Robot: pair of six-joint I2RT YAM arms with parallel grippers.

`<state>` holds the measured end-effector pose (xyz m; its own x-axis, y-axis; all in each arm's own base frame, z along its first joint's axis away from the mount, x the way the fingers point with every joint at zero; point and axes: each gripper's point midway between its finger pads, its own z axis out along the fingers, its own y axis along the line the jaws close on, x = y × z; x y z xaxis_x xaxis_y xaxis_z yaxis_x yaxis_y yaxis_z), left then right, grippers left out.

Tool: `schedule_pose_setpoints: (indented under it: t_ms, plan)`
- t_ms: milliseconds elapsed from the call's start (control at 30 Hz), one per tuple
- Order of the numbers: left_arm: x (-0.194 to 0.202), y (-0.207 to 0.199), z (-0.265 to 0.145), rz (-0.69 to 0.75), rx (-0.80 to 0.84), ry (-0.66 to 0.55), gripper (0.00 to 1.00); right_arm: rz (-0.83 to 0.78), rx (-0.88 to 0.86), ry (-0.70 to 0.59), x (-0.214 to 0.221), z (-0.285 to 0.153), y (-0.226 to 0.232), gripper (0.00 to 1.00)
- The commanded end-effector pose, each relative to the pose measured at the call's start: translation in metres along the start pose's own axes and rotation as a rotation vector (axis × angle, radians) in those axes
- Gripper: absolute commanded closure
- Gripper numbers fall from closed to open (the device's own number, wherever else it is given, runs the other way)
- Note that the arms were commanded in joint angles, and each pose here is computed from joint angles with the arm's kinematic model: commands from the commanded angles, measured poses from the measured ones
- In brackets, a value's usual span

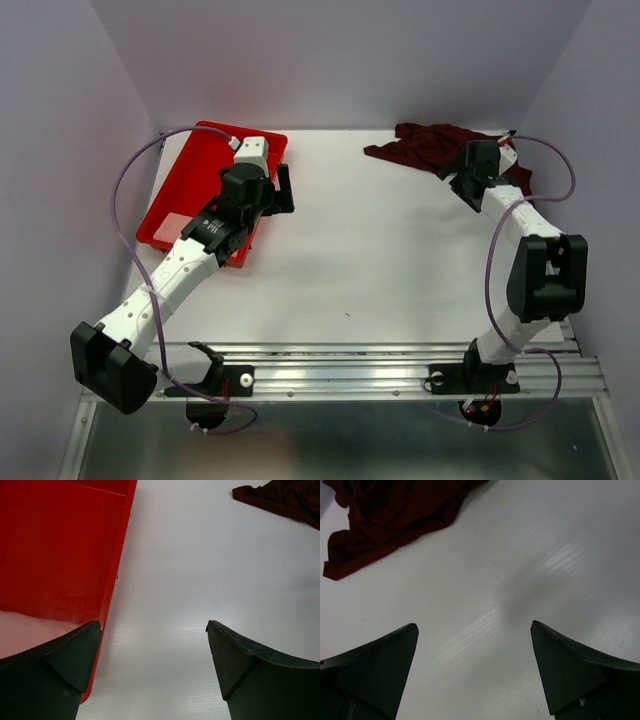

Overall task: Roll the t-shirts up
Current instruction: Pick up the T-shirt at the corner of the board.

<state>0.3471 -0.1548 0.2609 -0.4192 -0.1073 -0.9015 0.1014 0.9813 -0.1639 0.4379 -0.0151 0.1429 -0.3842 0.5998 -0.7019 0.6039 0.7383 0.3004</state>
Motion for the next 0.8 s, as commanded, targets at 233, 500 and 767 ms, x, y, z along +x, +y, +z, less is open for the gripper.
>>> schedule_pose_setpoints:
  t_ms: [233,500,767]
  plan:
    - [-0.027,-0.005,-0.006,0.001,0.012,-0.054,0.01,0.234,-0.160,-0.039,-0.064,0.129,0.055,0.00]
    - [-0.018,-0.005,0.001,0.006,0.004,-0.021,0.01,0.280,-0.244,-0.081,-0.067,0.179,0.081,0.00]
    - [-0.010,-0.010,0.006,-0.012,0.017,0.004,0.01,0.272,-0.265,-0.092,-0.072,0.179,0.086,0.80]
